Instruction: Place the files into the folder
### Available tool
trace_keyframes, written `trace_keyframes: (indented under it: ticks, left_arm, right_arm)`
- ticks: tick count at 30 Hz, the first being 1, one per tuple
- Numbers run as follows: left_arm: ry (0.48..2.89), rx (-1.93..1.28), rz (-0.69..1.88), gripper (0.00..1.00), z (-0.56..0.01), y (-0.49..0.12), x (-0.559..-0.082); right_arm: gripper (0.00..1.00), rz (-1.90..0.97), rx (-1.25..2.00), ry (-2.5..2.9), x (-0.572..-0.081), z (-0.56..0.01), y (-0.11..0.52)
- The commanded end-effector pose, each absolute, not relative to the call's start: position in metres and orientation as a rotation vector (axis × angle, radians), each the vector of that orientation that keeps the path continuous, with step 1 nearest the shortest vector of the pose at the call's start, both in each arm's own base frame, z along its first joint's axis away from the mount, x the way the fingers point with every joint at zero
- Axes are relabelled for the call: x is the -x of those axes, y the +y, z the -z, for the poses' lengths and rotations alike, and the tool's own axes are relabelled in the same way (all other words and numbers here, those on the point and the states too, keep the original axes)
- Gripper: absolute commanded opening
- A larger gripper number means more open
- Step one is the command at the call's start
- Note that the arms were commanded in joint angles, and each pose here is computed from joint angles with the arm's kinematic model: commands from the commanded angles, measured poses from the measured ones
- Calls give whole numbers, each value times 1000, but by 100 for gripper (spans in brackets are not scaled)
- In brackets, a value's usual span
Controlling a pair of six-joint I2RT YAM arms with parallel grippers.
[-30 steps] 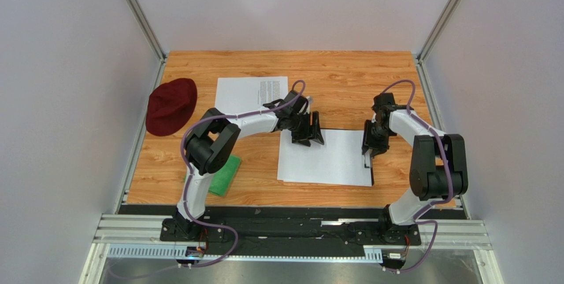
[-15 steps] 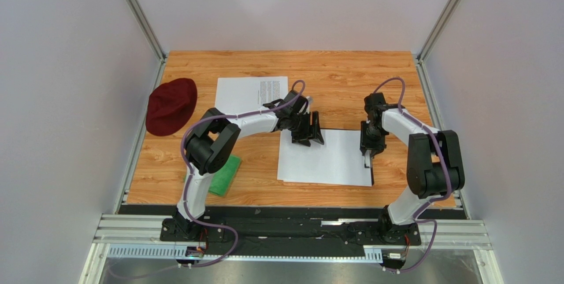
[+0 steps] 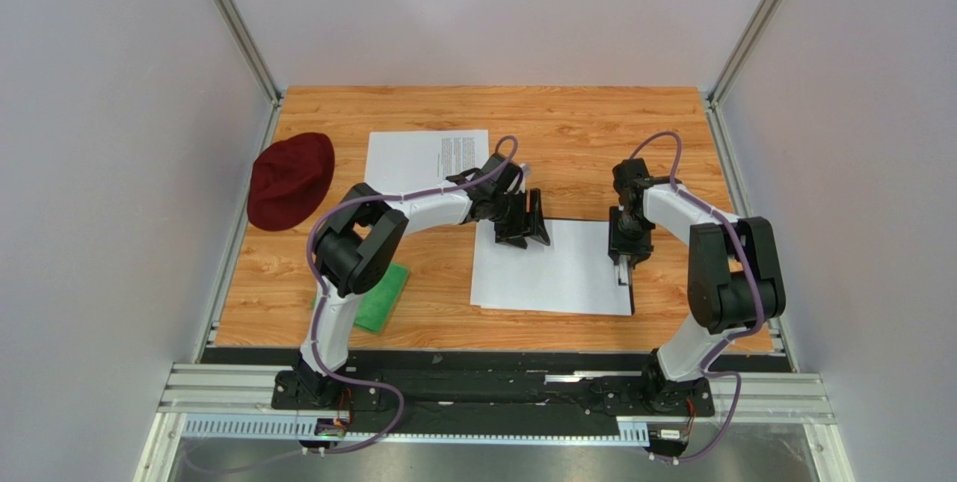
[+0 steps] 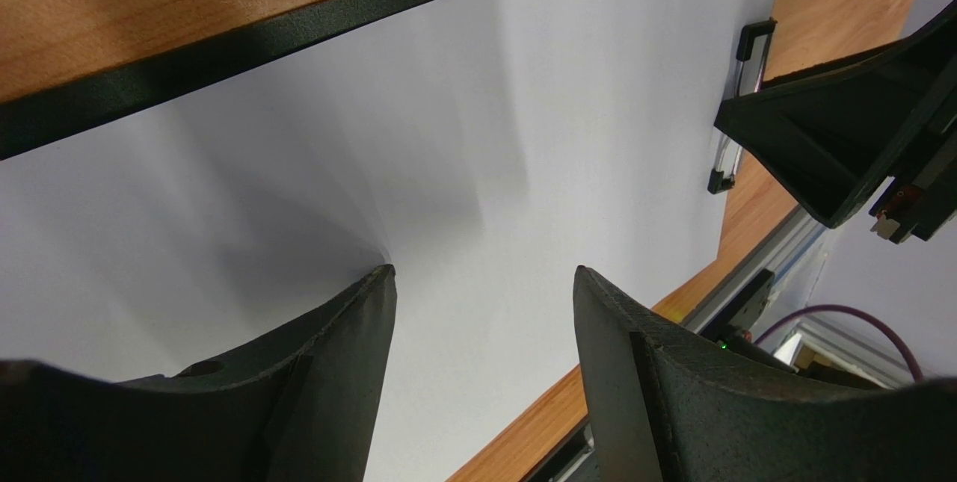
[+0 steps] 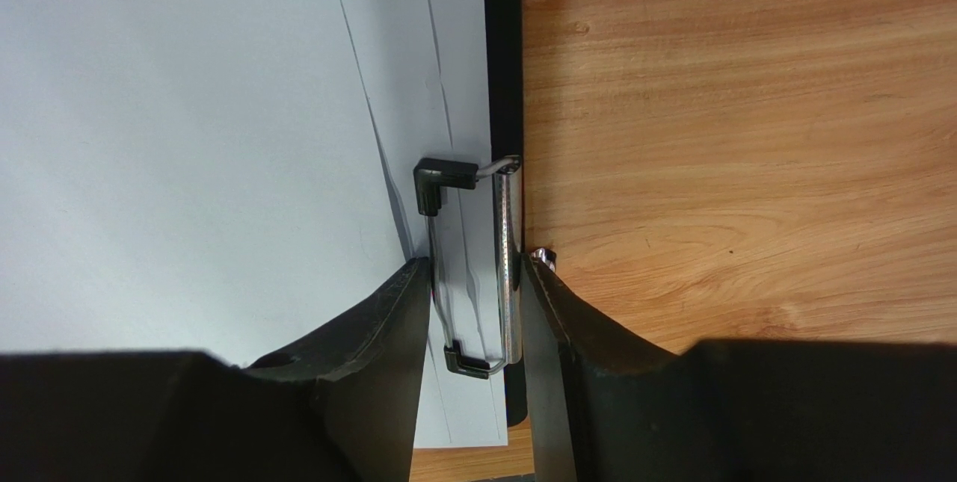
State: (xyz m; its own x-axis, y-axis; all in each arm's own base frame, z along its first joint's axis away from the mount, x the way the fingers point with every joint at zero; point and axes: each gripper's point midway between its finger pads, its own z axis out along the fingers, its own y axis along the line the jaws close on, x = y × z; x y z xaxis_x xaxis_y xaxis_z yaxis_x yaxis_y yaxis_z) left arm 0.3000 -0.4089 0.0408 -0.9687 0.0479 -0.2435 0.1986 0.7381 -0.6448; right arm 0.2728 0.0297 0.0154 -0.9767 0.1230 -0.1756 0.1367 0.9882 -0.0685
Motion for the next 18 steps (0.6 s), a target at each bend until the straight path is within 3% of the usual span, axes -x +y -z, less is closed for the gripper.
trace_keyframes:
  ticks: [1,8,11,18]
  left_arm:
    - [2741,-195,1018,69,-24,-407,-302]
    - [2758,-163,988,68,-18,-396,-303]
    - [2779,-150,952,69,-14,-386,-304]
    - [2806,-123,911,69,-6,-371,-306]
  right_arm:
    - [38,151,-215,3003,-265,11,31]
    - [7,54,-180,2961,-276,10,49]
    - [0,-54,-139,2913,-284,2,63]
    - [0,-483,-109,2736,-297,-31,109]
